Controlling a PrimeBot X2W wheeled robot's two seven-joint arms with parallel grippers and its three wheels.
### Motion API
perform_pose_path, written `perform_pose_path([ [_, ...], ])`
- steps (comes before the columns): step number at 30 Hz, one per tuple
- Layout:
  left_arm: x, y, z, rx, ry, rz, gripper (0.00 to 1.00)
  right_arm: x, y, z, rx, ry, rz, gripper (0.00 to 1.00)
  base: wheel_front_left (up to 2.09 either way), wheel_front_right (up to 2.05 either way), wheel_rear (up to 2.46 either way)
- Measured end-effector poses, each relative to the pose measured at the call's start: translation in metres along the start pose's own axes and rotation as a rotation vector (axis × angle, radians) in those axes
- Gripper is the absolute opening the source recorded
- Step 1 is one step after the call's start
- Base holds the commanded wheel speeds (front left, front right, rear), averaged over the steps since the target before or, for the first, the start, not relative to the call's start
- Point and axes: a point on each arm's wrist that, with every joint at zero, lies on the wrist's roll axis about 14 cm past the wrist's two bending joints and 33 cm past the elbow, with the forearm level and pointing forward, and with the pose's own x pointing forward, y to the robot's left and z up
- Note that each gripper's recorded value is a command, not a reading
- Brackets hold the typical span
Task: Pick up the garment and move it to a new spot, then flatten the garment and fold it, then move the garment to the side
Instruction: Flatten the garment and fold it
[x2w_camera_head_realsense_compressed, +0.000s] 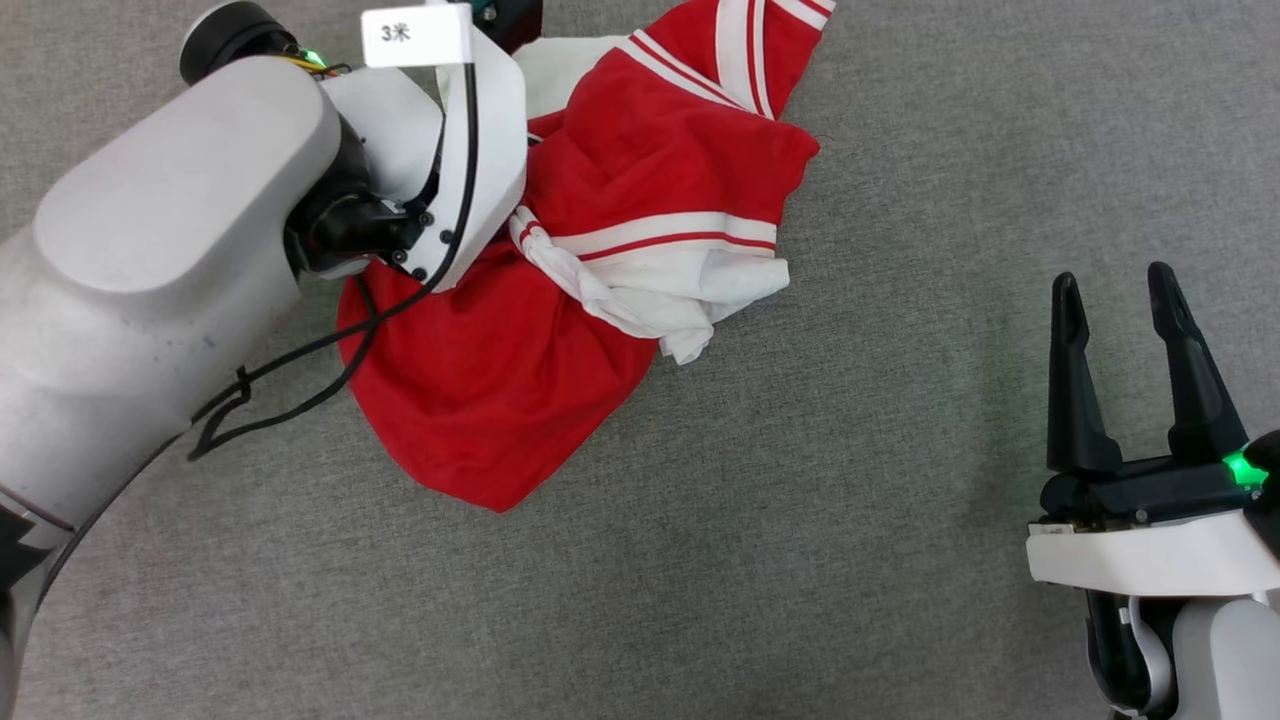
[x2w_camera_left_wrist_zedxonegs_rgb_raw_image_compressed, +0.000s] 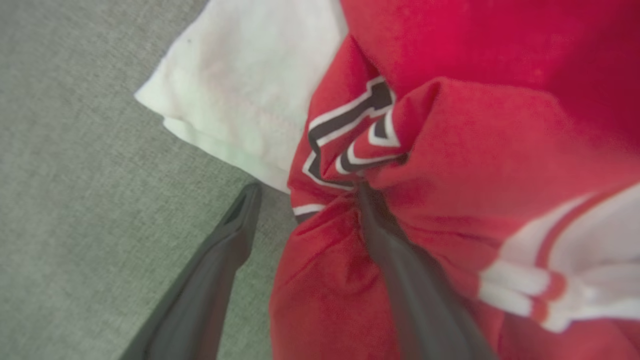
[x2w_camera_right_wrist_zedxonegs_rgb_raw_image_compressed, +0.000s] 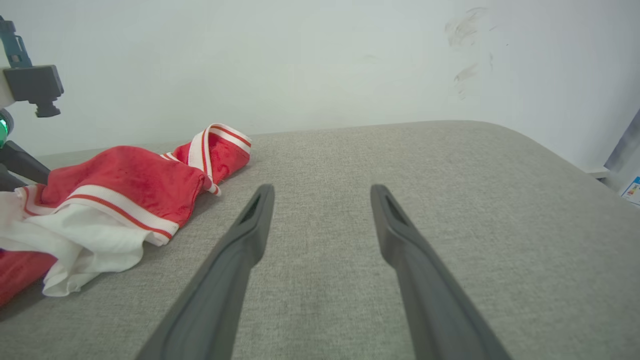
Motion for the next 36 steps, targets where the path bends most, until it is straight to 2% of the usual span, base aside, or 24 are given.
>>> perform_pose_path([
  [2,0.001,0.0,0.0,0.008,-0.001,0.001,1.0,0.0,0.001,-0.001,0.001,0.003,0.003,1.0,0.0,0.0,0.0],
  [3,0.001,0.001,0.0,0.021,-0.001,0.009,0.07,0.001,0.002,-0.001,0.001,0.003,0.004,1.0,0.0,0.0,0.0],
  [4,0.001,0.001,0.0,0.026,-0.004,0.011,0.0,0.001,0.002,-0.002,0.002,0.003,0.005,1.0,0.0,0.0,0.0],
  [11,-0.016,-0.006,0.01,0.043,-0.105,0.02,0.0,0.001,0.009,0.006,0.009,-0.018,0.024,1.0,0.0,0.0,0.0],
  [19,-0.079,-0.016,0.026,0.065,-0.328,0.064,0.0,-0.011,0.022,0.02,0.02,-0.045,0.061,1.0,0.0,0.0,0.0],
  [28,-0.127,-0.015,-0.046,-0.015,-0.379,0.15,0.0,-0.021,0.045,0.033,0.039,-0.074,0.125,1.0,0.0,0.0,0.0],
  [32,-0.126,-0.018,-0.094,-0.107,-0.338,0.17,0.0,-0.021,0.056,0.041,0.044,-0.098,0.159,1.0,0.0,0.0,0.0],
  [36,-0.106,-0.03,-0.14,-0.188,-0.247,0.149,0.0,-0.022,0.061,0.045,0.046,-0.107,0.173,1.0,0.0,0.0,0.0],
])
